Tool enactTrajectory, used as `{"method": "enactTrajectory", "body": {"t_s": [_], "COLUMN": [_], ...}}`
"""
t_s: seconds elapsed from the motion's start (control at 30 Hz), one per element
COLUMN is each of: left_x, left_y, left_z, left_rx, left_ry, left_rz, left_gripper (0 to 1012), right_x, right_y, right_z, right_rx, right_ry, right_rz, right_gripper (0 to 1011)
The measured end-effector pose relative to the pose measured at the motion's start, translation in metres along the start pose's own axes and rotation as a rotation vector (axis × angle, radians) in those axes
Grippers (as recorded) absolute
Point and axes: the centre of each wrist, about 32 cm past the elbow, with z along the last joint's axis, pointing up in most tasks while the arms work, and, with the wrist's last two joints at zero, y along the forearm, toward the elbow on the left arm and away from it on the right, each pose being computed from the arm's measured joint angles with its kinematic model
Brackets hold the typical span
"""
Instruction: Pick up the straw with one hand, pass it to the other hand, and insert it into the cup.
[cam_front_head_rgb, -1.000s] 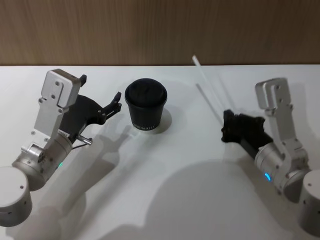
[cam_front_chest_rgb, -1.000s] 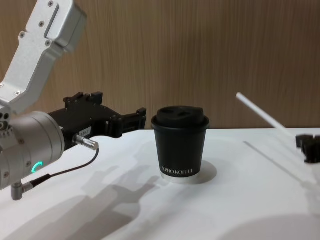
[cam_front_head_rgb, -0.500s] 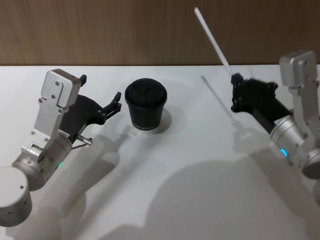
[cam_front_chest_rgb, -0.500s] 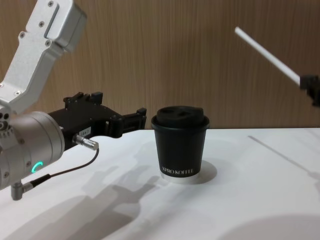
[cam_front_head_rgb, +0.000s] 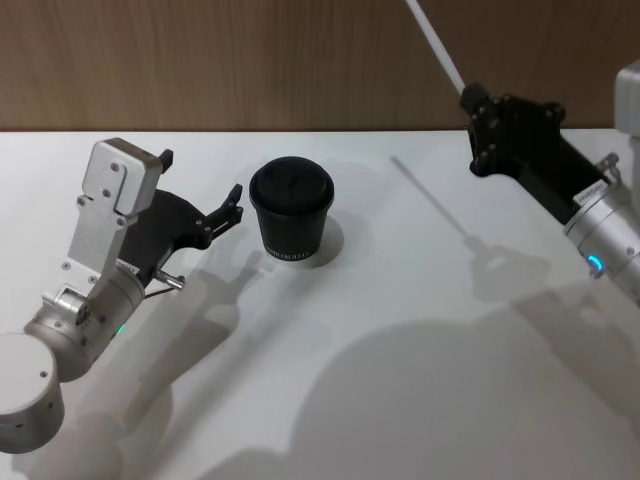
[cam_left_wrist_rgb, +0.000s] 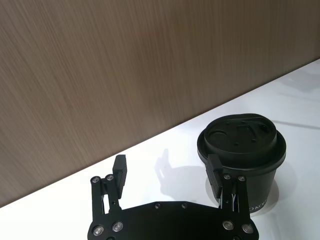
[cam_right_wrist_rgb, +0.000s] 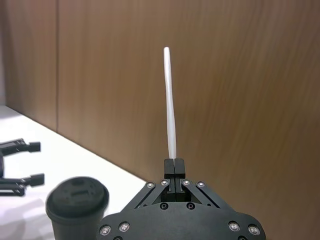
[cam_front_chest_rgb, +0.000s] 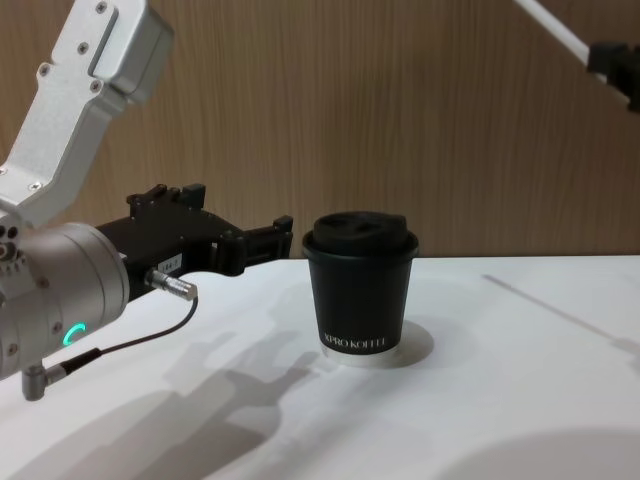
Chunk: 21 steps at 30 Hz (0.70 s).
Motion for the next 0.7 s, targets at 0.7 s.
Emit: {"method": "enactTrajectory", "body": {"t_s": [0.7], "left_x": [0.0000], "left_y": [0.0000], "left_z": [0.0000], "left_rx": [0.000], "left_ry": [0.000], "left_rz": [0.000], "left_gripper": [1001], "right_x": [0.024], "right_y": [0.033], "right_z": [0.008], "right_rx": [0.214], "right_ry": [0.094], "right_rz": [0.275], "right_gripper": [2]}}
